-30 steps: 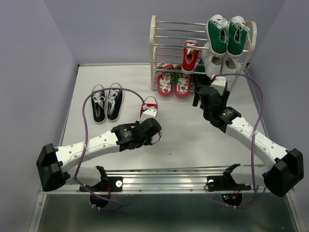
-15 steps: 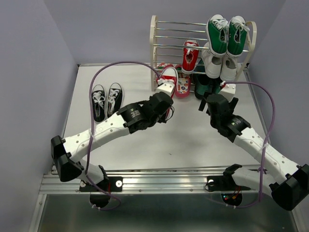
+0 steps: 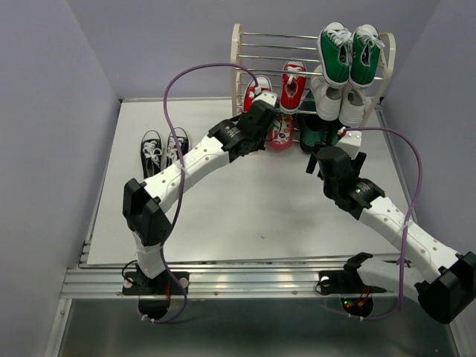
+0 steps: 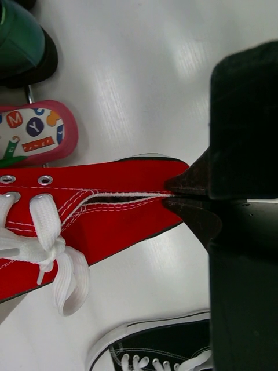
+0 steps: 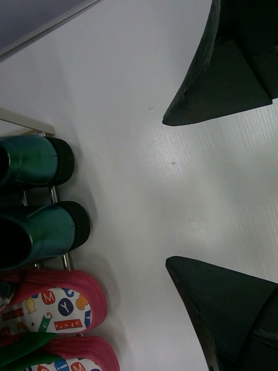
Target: Place and organize the shoes onto the shoe shelf
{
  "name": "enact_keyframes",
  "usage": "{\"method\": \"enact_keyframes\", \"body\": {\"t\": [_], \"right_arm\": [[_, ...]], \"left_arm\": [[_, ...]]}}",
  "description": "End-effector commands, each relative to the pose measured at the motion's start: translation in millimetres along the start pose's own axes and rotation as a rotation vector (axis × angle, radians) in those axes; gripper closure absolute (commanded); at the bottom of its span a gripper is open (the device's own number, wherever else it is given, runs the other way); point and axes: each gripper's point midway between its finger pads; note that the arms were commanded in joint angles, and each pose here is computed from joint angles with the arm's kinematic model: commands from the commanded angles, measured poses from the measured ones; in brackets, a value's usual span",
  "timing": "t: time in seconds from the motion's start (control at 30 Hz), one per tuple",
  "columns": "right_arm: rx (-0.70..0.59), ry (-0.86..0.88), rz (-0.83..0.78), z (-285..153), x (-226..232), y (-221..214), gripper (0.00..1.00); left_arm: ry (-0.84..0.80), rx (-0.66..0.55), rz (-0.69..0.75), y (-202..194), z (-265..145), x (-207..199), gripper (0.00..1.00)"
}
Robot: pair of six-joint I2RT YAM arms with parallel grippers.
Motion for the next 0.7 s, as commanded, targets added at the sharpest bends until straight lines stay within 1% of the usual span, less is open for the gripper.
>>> {"method": "enact_keyframes", "body": {"t": [0.0,0.03,0.07,0.1,0.13,0.17,0.3,0.33,0.47,0.67], "right_arm": [[-0.020,-0.005,0.022,-2.2,-3.8,4.0,0.00],[-0.019,-0.003,0.022,-2.2,-3.5,3.9,0.00],[-0.020,-0.005,0.022,-1.9,-3.5,3.9,0.00],[-0.021,-0.009,0.020,-1.5,-4.1,3.9,0.00],[-0.020,-0.011,0.019,-1.3,-4.3,3.7,0.00],[-0.019,-0.012,0.018,-1.4,-4.7,3.1,0.00],[-0.018,-0.014,0.017,-1.1,-5.1,2.0,0.00],[-0.019,-0.015,0.017,-1.2,-5.3,2.7,0.00],[-0.021,-0.016,0.019,-1.6,-5.9,2.9,0.00],[-0.025,-0.019,0.021,-1.9,-6.6,4.1,0.00]], "left_arm": [[0.010,-0.199,-0.024,80.8,-13.6,7.2,1.00],[0.006,-0.229,-0.029,95.6,-18.7,7.1,1.00],[0.010,-0.230,-0.019,98.8,-15.7,7.5,1.00],[0.018,-0.212,0.000,96.8,-3.2,8.6,1.00],[0.015,-0.212,0.007,100.9,-1.7,9.7,1.00],[0.013,-0.238,-0.007,114.2,-5.3,11.4,1.00],[0.025,-0.243,0.010,124.4,12.1,17.7,1.00],[0.022,-0.260,0.007,132.7,11.6,22.1,1.00],[0.031,-0.281,0.020,141.6,17.9,27.9,1.00],[-0.019,-0.328,0.066,154.2,27.6,18.9,1.00]]}}
Point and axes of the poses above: each gripper's point midway between its finger pads, its own z axis out along the fingers, its own x axis along the line the jaws close on, y = z × x, and after that the axes turned 3 degrees about -z, right-handed
